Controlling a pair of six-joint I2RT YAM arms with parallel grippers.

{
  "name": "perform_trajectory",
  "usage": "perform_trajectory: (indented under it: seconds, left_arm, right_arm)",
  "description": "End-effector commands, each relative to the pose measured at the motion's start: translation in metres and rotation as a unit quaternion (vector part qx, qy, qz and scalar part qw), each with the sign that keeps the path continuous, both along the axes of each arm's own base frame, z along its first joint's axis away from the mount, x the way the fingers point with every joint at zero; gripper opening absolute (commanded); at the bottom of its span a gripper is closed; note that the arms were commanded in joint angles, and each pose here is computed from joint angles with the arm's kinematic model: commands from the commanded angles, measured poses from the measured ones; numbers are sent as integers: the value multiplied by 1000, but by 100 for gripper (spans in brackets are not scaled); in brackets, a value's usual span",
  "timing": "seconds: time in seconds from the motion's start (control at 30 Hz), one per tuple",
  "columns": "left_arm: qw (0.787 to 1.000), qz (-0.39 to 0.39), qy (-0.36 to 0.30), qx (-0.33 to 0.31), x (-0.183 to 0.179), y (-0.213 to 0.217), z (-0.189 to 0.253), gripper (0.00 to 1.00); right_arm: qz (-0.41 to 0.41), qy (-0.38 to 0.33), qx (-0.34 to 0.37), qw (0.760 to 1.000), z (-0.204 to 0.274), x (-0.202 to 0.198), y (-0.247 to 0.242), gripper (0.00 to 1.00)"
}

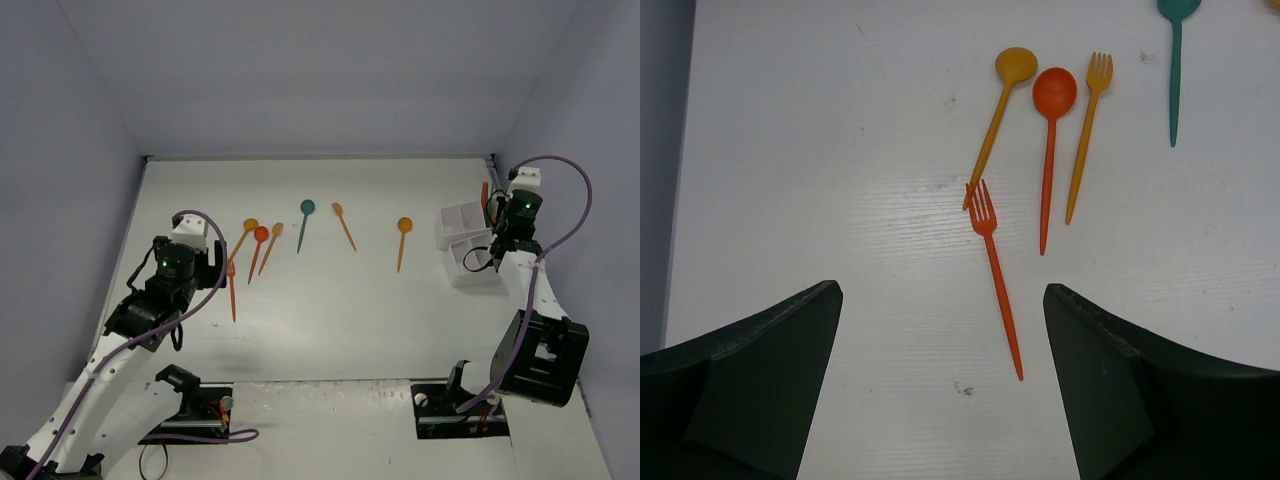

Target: Sort the eating utensils into containers

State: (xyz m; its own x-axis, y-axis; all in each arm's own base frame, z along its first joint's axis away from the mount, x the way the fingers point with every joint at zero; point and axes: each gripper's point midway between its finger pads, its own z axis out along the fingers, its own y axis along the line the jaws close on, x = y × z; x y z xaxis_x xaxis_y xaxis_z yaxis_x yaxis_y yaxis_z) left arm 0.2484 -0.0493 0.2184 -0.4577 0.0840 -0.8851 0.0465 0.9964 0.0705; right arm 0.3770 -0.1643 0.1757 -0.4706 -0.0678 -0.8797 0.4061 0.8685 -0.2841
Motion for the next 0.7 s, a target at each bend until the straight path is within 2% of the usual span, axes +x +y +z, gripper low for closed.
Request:
perform_trajectory:
  seconds: [0.0,0.07,0.17,0.27,0.4,0.47,0.53,0.67]
  left_arm:
    - [1000,5,-29,-6,7,1,18,80]
    - [999,5,-31,-7,7,1,19,80]
    - [999,5,-33,-8,6,1,19,80]
    - [999,6,-35,-10,6,2,21,80]
    - [999,7,-41,-15,4,3,23,80]
    - [999,7,-43,-16,4,3,24,80]
    - [999,6,-44,-18,4,2,24,80]
    - [999,5,-42,-20,5,1,23,80]
  right_arm:
    - [-7,-51,-8,999,16,7,-5,0]
    - [-8,-49,-4,999,12,4,-3,0]
    - [-10,-56,8,998,11,-3,2,5]
    - [-11,-63,21,998,15,-9,9,18]
    - [-8,-80,34,996,32,-19,20,26]
    - [-9,-90,39,995,43,-25,24,34]
    - [-7,-103,48,994,56,-30,31,38]
    - [30,-93,83,992,73,-23,69,46]
